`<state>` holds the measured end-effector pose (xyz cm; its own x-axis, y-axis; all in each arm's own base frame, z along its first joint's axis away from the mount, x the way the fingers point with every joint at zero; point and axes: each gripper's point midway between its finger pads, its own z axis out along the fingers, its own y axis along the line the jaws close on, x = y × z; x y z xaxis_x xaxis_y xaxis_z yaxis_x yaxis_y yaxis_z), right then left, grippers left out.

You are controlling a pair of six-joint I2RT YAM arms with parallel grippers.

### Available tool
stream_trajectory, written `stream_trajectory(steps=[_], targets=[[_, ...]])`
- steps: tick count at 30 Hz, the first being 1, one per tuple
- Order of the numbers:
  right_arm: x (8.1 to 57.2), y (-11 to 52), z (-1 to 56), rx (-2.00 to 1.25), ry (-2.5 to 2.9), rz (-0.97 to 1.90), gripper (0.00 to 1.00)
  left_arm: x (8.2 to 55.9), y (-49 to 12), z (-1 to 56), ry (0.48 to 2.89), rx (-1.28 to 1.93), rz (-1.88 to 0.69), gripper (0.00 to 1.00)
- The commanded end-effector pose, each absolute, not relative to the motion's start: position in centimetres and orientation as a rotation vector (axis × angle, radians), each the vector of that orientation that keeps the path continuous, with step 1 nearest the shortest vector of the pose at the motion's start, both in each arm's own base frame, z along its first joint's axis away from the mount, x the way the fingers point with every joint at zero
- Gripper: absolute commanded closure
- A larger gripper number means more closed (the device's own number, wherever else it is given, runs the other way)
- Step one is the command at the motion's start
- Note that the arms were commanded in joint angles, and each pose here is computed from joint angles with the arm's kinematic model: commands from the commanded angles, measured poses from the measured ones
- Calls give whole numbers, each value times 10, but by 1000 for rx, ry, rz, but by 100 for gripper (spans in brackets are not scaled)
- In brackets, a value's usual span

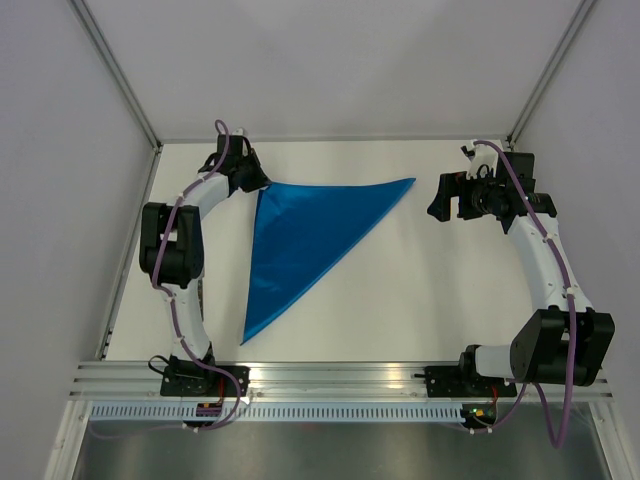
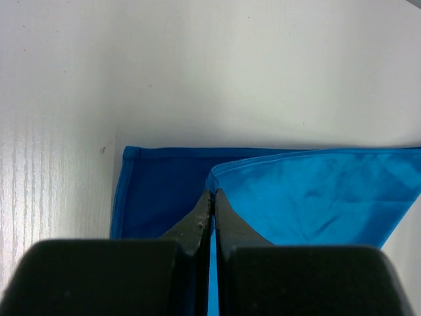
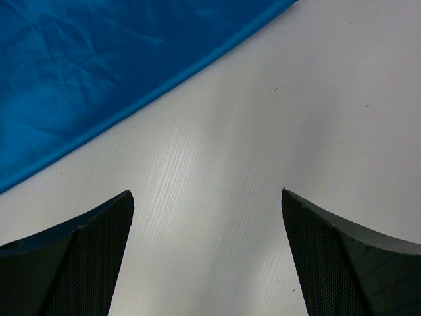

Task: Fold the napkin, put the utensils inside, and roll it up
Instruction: Fold the napkin

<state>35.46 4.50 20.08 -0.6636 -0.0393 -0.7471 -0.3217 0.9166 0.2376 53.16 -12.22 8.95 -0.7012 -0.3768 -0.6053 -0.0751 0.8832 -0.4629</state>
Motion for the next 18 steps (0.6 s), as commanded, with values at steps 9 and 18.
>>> stream_trajectory(steps=[9, 18], targets=[[352, 46, 198, -270, 2275, 454, 2, 541, -119, 88, 2314, -315, -537, 98], [352, 45, 198, -272, 2275, 452, 2, 545, -120, 80, 2325, -310, -538, 98]])
